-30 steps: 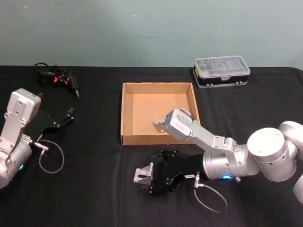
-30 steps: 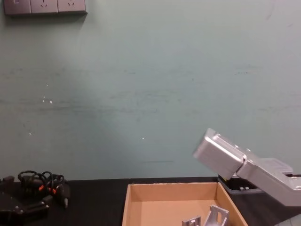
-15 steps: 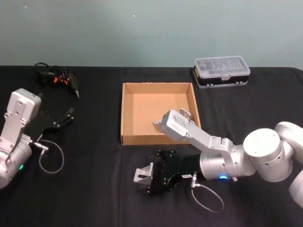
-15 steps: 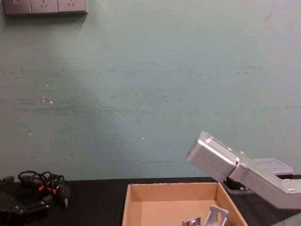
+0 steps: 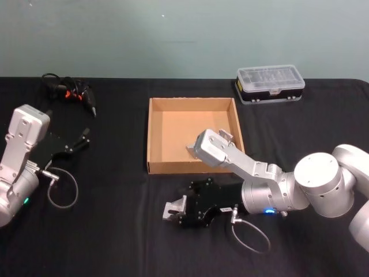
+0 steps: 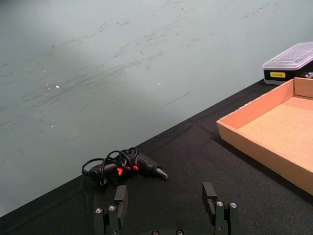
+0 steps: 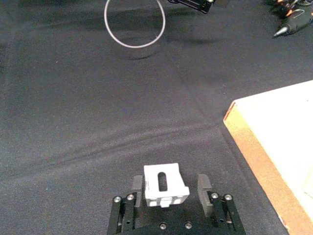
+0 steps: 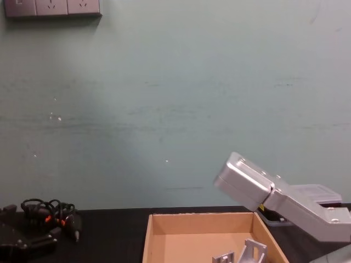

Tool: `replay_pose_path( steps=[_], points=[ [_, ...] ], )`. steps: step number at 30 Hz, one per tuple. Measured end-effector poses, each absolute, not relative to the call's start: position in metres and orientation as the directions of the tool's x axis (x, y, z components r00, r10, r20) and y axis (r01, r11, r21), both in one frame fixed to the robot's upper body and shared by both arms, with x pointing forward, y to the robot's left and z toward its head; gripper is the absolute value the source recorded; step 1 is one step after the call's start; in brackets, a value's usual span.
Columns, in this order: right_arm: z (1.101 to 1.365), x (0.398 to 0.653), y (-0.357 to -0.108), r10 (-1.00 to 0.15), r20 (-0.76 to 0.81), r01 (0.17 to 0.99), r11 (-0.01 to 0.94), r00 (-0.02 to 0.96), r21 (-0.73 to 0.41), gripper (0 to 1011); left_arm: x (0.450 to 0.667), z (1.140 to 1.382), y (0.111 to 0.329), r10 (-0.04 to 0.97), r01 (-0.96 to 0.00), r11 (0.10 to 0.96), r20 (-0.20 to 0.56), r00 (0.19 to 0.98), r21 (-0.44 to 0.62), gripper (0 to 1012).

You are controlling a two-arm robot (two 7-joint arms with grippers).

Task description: Use one hand to pick up the angle iron from the table and place it into the box.

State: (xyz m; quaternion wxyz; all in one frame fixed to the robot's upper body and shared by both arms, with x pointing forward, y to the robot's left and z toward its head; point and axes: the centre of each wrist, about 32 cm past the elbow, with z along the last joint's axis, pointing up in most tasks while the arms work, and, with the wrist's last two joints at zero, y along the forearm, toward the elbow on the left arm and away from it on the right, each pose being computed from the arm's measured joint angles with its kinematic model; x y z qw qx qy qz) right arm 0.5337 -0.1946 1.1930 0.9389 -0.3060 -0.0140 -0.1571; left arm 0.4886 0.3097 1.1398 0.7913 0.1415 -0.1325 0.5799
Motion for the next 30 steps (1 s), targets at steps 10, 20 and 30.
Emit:
replay_pose_path(
  steps=[10,20,30],
  points=[
    [1.193,0.533,-0.195,-0.287,0.127,0.306,0.761,0.950,-0.572,451,0.489,1.140,0.310,0.880,-0.955,0.287,0.374,0.292,0.070,1000],
    [1.202,0.529,-0.199,-0.303,0.145,0.331,0.767,0.942,-0.550,451,0.489,1.140,0.310,0.880,-0.955,0.287,0.374,0.292,0.070,1000],
    [1.236,0.523,-0.209,-0.379,0.222,0.440,0.777,0.898,-0.450,451,0.489,1.140,0.310,0.880,-0.955,0.287,0.374,0.292,0.070,1000]
  ],
)
